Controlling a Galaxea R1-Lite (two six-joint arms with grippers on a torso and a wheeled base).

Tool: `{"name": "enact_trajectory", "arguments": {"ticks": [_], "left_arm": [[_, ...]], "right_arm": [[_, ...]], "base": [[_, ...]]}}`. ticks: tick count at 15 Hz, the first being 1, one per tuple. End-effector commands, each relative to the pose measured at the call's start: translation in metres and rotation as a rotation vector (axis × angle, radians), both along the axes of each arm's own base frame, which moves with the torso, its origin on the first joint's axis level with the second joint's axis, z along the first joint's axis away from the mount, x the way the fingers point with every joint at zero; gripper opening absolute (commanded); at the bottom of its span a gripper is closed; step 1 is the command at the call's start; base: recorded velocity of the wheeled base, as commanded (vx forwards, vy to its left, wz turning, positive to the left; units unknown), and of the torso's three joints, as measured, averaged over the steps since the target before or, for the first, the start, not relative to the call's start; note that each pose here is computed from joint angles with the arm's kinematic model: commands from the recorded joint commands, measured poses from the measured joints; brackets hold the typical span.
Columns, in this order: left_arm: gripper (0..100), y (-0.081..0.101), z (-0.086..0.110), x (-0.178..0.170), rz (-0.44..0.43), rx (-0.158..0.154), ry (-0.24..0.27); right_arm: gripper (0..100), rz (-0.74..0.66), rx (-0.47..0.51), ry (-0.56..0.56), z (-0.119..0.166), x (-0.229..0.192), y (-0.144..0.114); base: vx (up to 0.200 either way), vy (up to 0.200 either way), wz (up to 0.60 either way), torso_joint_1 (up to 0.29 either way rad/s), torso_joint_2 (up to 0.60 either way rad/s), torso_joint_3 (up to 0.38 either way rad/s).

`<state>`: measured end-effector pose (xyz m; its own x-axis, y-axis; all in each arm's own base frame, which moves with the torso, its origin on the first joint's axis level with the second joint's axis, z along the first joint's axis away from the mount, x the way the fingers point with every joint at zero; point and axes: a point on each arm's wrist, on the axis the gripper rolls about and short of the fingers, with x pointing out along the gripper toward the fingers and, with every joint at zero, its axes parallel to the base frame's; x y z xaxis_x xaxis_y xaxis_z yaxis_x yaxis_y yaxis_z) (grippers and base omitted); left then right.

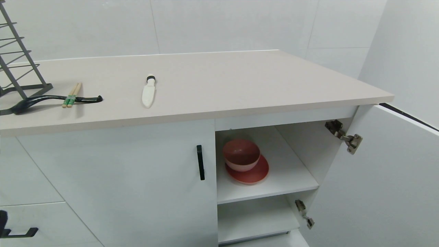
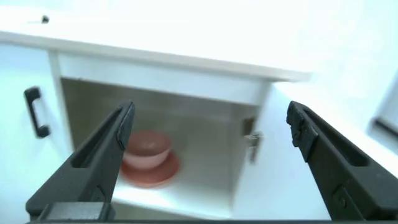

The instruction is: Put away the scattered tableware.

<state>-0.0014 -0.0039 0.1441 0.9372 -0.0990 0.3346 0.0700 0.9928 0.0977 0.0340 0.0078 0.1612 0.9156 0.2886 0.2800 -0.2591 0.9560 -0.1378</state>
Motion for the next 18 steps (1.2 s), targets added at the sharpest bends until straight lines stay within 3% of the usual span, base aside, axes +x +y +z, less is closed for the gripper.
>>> {"name": "enact_trajectory", "arguments": {"ticks": [1,4,7,11,12,13,14,15,16,17,18], "left_arm": [[100,-0.001,-0.004,-0.011,0.014,0.006,-0.054],[100,-0.001,-0.011,-0.010,-0.009,-0.002,0.001],[100,0.000,-0.015,-0.014,-0.034,-0.005,-0.003],[100,0.000,-0.034,-0.020,-0.017,-0.013,0.079],[100,0.001,-0.038,-0.019,0.034,-0.016,0.122],[100,0.002,-0.044,-0.018,0.098,0.027,0.173],[100,0.003,-0.050,-0.017,0.150,0.047,0.228],[100,0.004,-0.061,-0.016,0.188,0.048,0.338],[100,0.004,-0.062,-0.017,0.174,0.006,0.354],[100,0.004,-0.063,-0.020,0.125,-0.049,0.316],[100,0.004,-0.067,-0.021,0.082,-0.057,0.328]], "right_arm": [[100,-0.061,-0.019,-0.130,-0.022,-0.050,-0.001],[100,-0.031,-0.022,-0.124,-0.044,-0.065,-0.002],[100,-0.031,-0.019,-0.113,-0.046,-0.066,-0.002],[100,-0.027,-0.019,0.078,-0.064,-0.060,-0.002],[100,-0.024,-0.019,0.083,-0.065,-0.060,-0.002],[100,0.009,-0.027,0.070,-0.062,-0.061,-0.001],[100,0.049,-0.035,0.035,-0.052,-0.065,0.000],[100,0.062,-0.039,0.014,-0.045,-0.068,0.000],[100,0.058,-0.036,0.039,-0.051,-0.066,0.000],[100,0.047,-0.027,0.102,-0.066,-0.060,0.000],[100,0.023,-0.012,0.143,-0.070,-0.059,-0.001]], "base": [[0.000,0.000,0.00,0.000,0.00,0.000],[0.000,0.000,0.00,0.000,0.00,0.000],[0.000,0.000,0.00,0.000,0.00,0.000],[0.000,0.000,0.00,0.000,0.00,0.000],[0.000,0.000,0.00,0.000,0.00,0.000],[0.000,0.000,0.00,0.000,0.00,0.000],[0.000,0.000,0.00,0.000,0.00,0.000],[0.000,0.000,0.00,0.000,0.00,0.000],[0.000,0.000,0.00,0.000,0.00,0.000],[0.000,0.000,0.00,0.000,0.00,0.000],[0.000,0.000,0.00,0.000,0.00,0.000]]}}
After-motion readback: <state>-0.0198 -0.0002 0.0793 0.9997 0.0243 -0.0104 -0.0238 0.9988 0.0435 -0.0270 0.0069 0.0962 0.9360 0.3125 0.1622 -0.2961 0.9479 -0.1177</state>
